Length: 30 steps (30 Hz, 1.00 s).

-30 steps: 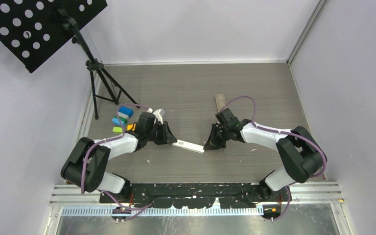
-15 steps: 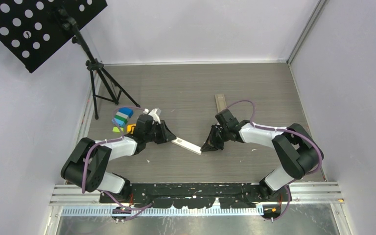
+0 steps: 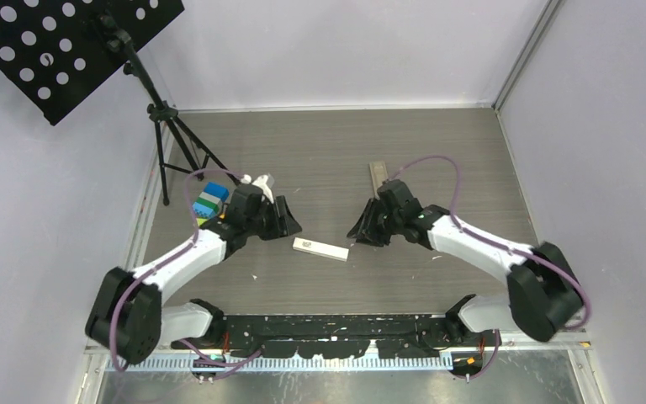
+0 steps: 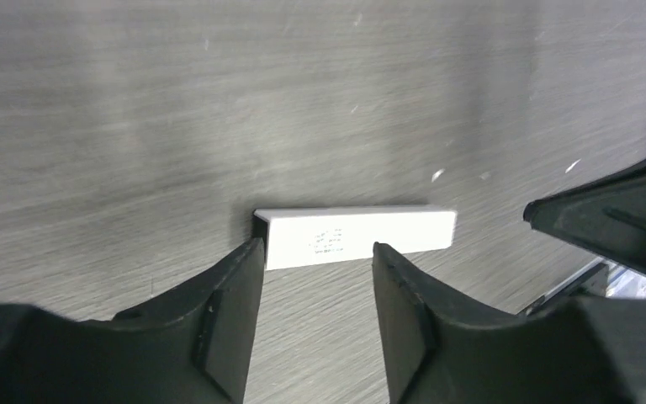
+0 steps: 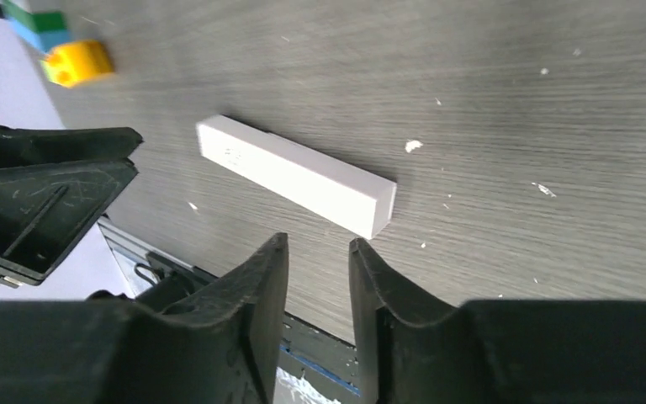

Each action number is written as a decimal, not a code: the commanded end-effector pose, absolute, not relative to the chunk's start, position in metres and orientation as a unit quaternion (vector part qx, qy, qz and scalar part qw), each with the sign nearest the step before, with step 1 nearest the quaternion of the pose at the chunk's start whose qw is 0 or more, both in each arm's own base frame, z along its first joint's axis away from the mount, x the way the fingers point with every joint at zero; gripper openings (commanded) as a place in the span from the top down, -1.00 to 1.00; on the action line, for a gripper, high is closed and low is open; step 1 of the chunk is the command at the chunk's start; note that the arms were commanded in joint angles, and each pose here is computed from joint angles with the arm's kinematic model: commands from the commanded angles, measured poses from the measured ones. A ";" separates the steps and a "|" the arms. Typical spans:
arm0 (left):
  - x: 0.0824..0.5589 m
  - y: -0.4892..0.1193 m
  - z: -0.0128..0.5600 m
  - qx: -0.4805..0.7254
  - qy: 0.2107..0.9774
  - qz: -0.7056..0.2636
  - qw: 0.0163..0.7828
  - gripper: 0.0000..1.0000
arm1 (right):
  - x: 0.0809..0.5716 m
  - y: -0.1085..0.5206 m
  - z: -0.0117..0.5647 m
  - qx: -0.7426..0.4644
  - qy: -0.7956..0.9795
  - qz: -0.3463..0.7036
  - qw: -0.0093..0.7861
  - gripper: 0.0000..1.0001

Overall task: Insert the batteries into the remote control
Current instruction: Load the battery cover into the remote control, then reset both arms

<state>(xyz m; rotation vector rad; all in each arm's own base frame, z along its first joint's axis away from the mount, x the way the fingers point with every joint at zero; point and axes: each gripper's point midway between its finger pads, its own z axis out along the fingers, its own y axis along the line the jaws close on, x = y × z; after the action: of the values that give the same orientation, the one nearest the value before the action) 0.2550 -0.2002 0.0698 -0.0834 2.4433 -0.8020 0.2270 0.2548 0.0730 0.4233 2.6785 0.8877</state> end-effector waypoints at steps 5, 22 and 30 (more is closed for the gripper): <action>0.267 -0.163 0.168 -0.013 0.900 -0.225 0.374 -0.81 | 0.235 0.192 0.175 0.136 0.899 0.259 0.327 -0.10; 0.145 -0.084 0.256 -0.038 0.838 -0.235 0.491 -0.99 | 0.136 -0.030 0.340 0.263 0.749 0.087 0.602 -0.73; 0.106 -0.057 0.267 -0.067 0.805 -0.248 0.535 -0.99 | 0.103 -0.078 0.359 0.312 0.676 0.086 0.662 -0.77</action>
<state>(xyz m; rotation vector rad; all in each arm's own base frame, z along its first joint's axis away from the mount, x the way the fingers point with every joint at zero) 0.1222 -0.0724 0.2624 -0.1129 1.9410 -0.6128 0.1124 -0.0510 0.3582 0.6528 1.5945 0.2947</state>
